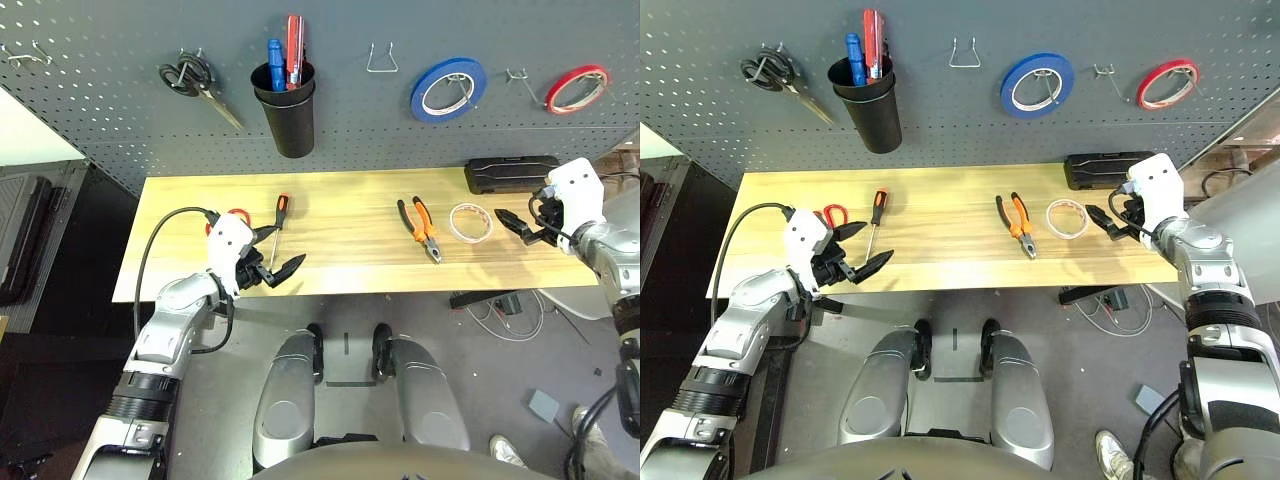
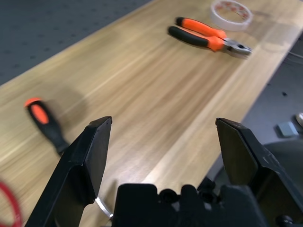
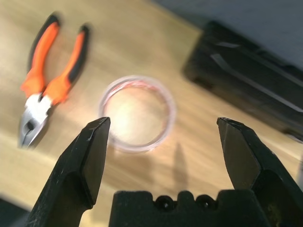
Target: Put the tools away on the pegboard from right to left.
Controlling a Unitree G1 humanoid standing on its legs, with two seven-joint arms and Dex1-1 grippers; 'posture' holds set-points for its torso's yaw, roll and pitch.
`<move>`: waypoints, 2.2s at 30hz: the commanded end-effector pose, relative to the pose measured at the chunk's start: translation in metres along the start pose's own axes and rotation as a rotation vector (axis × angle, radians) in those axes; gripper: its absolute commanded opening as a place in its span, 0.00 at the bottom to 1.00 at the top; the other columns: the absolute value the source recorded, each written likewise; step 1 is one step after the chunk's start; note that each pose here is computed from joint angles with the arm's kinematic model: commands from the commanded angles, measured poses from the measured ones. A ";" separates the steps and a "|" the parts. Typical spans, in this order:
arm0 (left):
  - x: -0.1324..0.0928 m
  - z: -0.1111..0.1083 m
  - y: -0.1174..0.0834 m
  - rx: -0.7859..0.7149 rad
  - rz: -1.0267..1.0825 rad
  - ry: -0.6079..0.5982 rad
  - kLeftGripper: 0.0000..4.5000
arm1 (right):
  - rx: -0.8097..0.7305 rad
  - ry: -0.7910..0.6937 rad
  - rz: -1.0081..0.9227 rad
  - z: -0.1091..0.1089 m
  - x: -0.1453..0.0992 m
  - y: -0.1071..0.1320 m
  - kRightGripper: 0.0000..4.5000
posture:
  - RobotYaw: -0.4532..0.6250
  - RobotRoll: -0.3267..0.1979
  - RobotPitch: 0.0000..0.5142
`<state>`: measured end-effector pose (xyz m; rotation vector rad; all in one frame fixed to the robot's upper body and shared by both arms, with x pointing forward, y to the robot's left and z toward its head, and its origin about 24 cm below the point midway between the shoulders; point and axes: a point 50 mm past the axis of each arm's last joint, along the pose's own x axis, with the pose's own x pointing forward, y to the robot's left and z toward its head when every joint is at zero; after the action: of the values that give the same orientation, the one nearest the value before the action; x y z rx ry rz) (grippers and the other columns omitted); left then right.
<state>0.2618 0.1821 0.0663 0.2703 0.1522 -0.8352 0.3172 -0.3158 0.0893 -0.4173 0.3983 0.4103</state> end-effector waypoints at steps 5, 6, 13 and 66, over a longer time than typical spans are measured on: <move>0.003 0.003 -0.011 0.031 -0.077 0.010 1.00 | -0.098 0.176 0.151 -0.009 0.006 0.000 1.00 | 0.49 0.62 0.71; 0.003 0.004 -0.012 0.033 -0.079 0.009 1.00 | -0.103 0.195 0.166 -0.008 0.009 0.001 1.00 | 0.49 0.62 0.72; 0.002 0.008 -0.014 0.043 -0.085 0.005 1.00 | -0.131 0.258 0.226 -0.005 0.027 0.010 1.00 | 0.51 0.62 0.75; -0.004 0.049 -0.026 0.070 -0.110 -0.313 1.00 | -0.158 -0.011 -0.267 -0.067 -0.028 0.023 0.01 | 0.57 0.62 0.53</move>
<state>0.2472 0.1560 0.1062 0.2195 -0.1197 -0.9537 0.2690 -0.3351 0.0377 -0.6279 0.3321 0.2260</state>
